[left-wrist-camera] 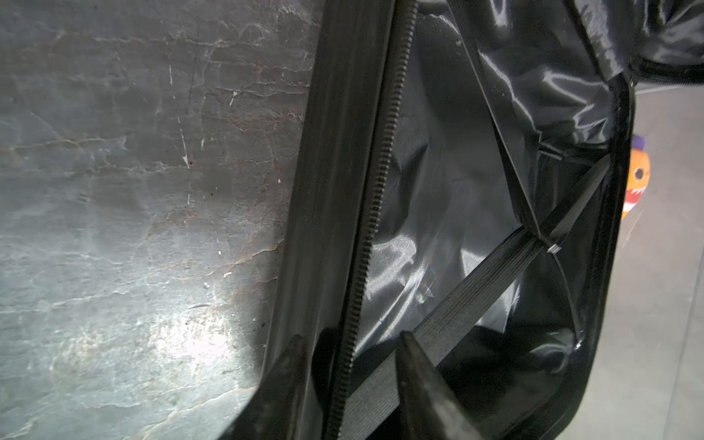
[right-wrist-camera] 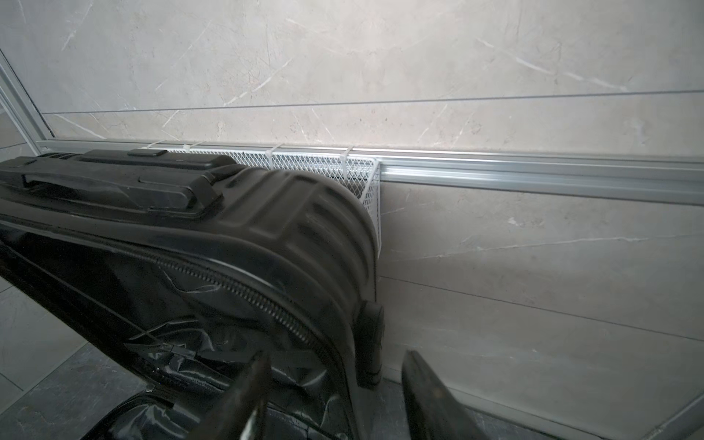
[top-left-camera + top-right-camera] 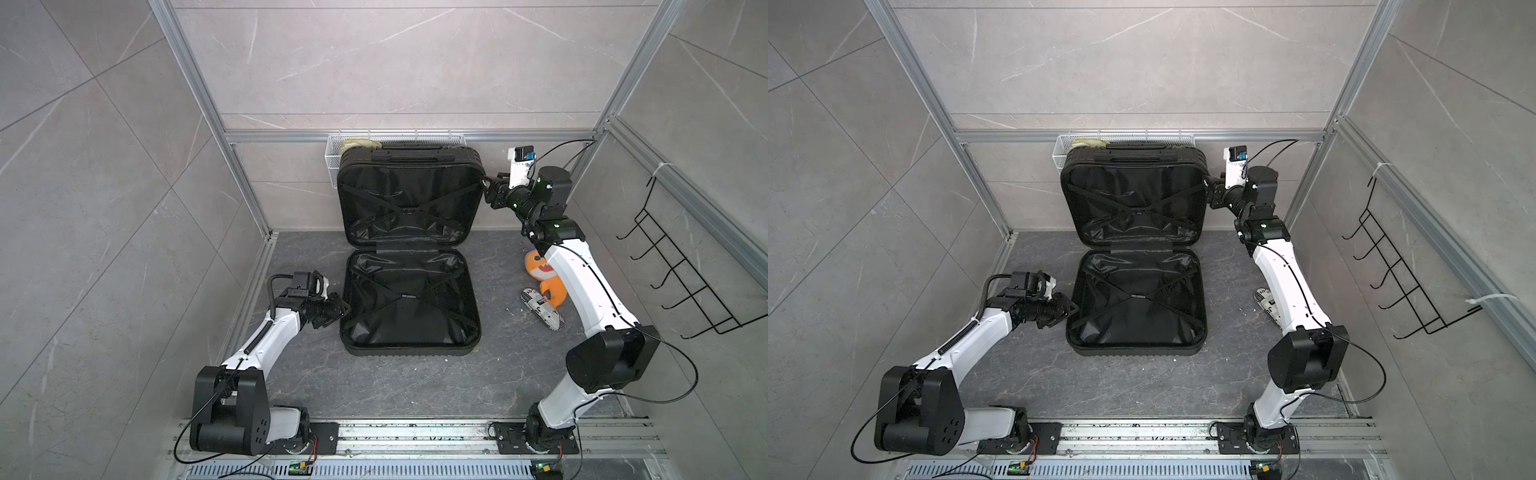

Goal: Close the suitcase zippers
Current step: Close the suitcase at the center of the board.

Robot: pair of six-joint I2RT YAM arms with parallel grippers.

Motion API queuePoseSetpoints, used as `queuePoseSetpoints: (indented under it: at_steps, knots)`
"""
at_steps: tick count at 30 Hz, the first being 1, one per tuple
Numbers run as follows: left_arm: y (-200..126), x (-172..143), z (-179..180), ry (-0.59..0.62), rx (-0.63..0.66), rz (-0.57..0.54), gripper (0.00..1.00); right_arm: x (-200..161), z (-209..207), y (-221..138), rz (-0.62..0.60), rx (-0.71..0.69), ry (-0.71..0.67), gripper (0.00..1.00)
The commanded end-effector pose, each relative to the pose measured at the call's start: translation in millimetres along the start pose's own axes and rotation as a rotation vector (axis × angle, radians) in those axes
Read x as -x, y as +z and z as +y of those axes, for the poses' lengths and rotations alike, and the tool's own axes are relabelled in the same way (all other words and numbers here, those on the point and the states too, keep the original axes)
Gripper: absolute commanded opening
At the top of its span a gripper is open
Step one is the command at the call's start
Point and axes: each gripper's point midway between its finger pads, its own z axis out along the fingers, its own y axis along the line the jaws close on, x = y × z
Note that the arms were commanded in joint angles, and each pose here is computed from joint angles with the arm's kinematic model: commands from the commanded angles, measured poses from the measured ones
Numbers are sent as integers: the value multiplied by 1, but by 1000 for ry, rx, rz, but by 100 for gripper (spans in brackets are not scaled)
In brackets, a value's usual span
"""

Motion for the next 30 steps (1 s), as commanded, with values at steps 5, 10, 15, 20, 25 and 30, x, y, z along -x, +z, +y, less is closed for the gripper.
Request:
queuePoseSetpoints:
  at_steps: [5,10,15,20,25,30]
  knots:
    - [5,8,-11,-3,-43,8,32,-1,11,18,13,9,-58,54]
    - [11,8,-8,-11,-37,18,23,-3,9,26,21,-32,-104,48]
    - [18,10,-9,-24,-53,27,13,-4,4,33,25,-71,-130,40]
    - [25,15,-11,-41,-72,27,2,-3,4,35,26,-73,-155,31]
    - [33,18,-10,-67,-78,26,0,-3,5,34,29,-68,-177,15]
    - [40,25,-9,-109,-84,9,0,-5,11,26,34,-54,-189,0]
